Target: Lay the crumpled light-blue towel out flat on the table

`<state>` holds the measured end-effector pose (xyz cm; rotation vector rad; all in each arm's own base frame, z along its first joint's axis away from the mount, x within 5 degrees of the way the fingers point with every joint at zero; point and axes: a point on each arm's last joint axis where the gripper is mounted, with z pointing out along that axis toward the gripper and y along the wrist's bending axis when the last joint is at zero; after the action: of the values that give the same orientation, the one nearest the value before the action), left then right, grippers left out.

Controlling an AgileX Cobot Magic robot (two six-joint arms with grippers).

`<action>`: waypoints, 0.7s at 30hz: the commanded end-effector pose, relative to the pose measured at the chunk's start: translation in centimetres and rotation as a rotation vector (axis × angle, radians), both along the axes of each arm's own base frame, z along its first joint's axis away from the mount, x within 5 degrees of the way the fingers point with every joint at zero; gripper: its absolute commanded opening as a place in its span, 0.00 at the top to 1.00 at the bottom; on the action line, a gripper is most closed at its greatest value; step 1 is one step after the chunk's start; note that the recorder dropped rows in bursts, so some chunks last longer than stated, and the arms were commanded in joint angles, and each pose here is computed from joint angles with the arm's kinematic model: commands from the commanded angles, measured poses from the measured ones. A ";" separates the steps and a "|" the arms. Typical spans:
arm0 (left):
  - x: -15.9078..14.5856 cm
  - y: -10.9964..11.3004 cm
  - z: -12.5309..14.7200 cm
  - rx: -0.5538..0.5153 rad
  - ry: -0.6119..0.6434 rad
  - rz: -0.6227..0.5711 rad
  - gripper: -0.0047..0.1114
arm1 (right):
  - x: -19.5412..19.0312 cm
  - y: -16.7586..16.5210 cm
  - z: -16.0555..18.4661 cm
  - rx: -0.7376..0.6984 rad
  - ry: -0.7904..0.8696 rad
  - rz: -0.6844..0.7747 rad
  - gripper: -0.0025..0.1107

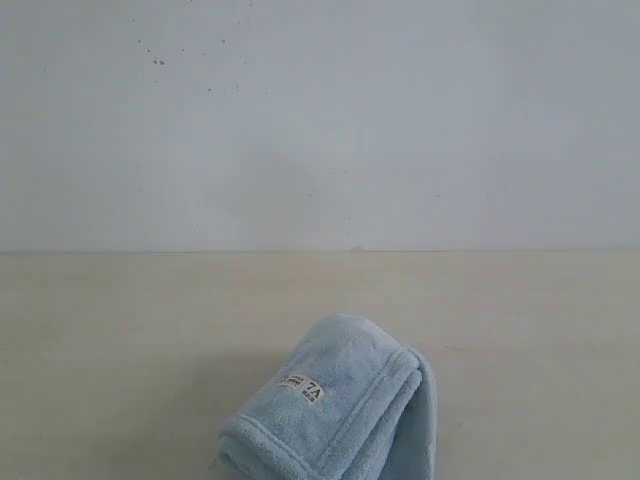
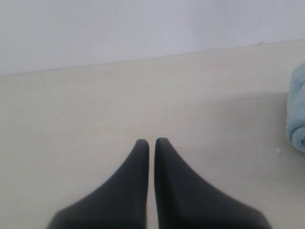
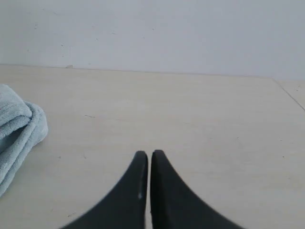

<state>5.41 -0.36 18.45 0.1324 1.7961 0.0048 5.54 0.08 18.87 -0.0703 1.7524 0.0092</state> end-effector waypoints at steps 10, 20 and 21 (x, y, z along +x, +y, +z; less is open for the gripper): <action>0.0 0.0 0.1 -0.005 -0.011 -0.006 0.93 | 0.0 0.0 0.1 0.000 -0.015 -0.004 0.96; 0.0 0.0 0.1 -0.005 -0.011 -0.006 0.93 | 0.0 0.0 0.2 -0.001 -0.020 -0.003 0.96; 0.0 0.0 0.1 -0.005 -0.011 -0.006 0.93 | 0.0 0.0 0.2 -0.001 -0.027 -0.002 0.96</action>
<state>5.41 -0.36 18.45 0.1324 1.7961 0.0048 5.54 0.08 18.87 -0.0703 1.7524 0.0092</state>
